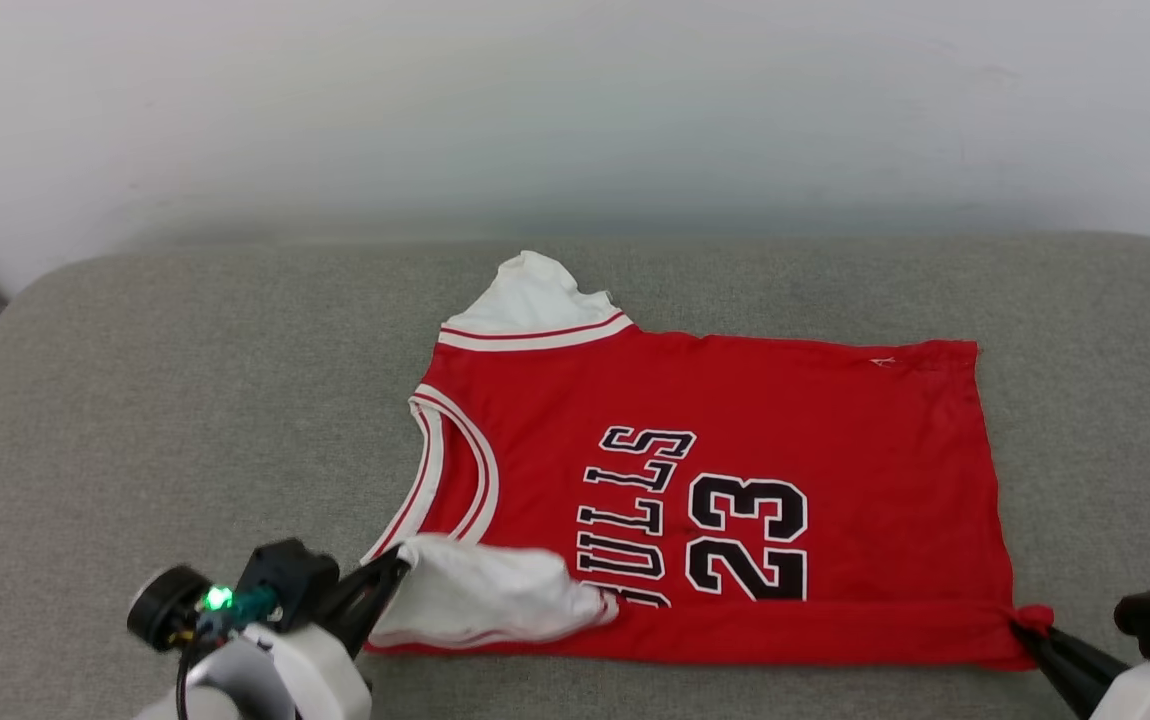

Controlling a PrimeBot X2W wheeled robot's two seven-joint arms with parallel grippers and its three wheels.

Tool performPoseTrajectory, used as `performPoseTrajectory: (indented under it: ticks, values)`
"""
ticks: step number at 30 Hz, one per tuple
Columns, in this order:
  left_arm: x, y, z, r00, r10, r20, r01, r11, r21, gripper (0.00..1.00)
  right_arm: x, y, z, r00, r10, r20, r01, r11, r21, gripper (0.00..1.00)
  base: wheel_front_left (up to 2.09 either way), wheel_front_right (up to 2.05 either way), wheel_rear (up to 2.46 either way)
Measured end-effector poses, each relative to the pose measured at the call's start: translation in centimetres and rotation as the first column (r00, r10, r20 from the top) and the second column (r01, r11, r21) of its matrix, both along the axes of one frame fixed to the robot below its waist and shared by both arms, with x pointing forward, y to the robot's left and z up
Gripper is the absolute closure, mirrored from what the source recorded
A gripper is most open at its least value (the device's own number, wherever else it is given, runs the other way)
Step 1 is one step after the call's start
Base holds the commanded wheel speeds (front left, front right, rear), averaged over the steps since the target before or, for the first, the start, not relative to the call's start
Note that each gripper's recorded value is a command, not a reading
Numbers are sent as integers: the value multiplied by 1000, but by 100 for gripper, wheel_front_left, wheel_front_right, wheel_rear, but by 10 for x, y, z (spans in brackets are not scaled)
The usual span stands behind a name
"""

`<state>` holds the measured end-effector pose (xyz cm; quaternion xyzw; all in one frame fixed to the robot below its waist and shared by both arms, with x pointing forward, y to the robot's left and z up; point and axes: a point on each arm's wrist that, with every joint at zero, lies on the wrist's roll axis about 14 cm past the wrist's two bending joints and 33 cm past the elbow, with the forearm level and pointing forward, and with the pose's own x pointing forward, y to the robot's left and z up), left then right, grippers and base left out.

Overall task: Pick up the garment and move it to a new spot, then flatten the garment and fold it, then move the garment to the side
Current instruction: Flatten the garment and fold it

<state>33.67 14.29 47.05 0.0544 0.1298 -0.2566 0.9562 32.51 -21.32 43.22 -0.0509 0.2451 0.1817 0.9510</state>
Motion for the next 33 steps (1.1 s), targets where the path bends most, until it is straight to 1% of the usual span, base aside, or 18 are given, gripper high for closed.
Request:
performPoseTrajectory:
  ticks: [3,5,9,14,21,25,30,31,32,33]
  values:
    - [28,-3,11,999,-27,41,26,999,22,100,13,0,5,1000,-8,8,8,1000,9,100,0,0,0]
    - [54,-9,17,998,-38,55,37,999,7,100,26,1,8,1000,-14,12,14,1000,14,100,0,0,0]
    - [83,-8,12,997,-51,55,49,998,38,100,45,0,9,999,-39,6,39,999,32,100,0,0,0]
    - [113,-6,-3,999,-44,28,42,998,54,100,62,-6,-2,997,-75,-37,76,996,39,100,0,0,0]
    - [128,-3,-53,994,-36,-99,45,995,86,100,74,0,-38,987,-68,-144,71,997,17,100,0,0,0]
    - [127,-2,-84,982,-28,-187,48,994,102,100,75,2,-57,977,-54,-208,53,999,-10,100,0,0,0]
    - [129,-4,-94,977,-26,-211,49,993,105,100,77,4,-62,973,-49,-224,50,999,-1,100,0,0,0]
    - [129,-5,-93,977,-22,-213,44,994,100,100,78,5,-60,975,-48,-218,50,999,2,87,0,0,0]
    - [129,-4,-92,978,-20,-209,41,994,99,100,79,6,-57,976,-47,-211,50,999,7,65,0,0,0]
    - [129,-2,-90,979,-15,-205,38,994,106,76,78,7,-54,979,-41,-202,44,999,7,0,0,0,0]
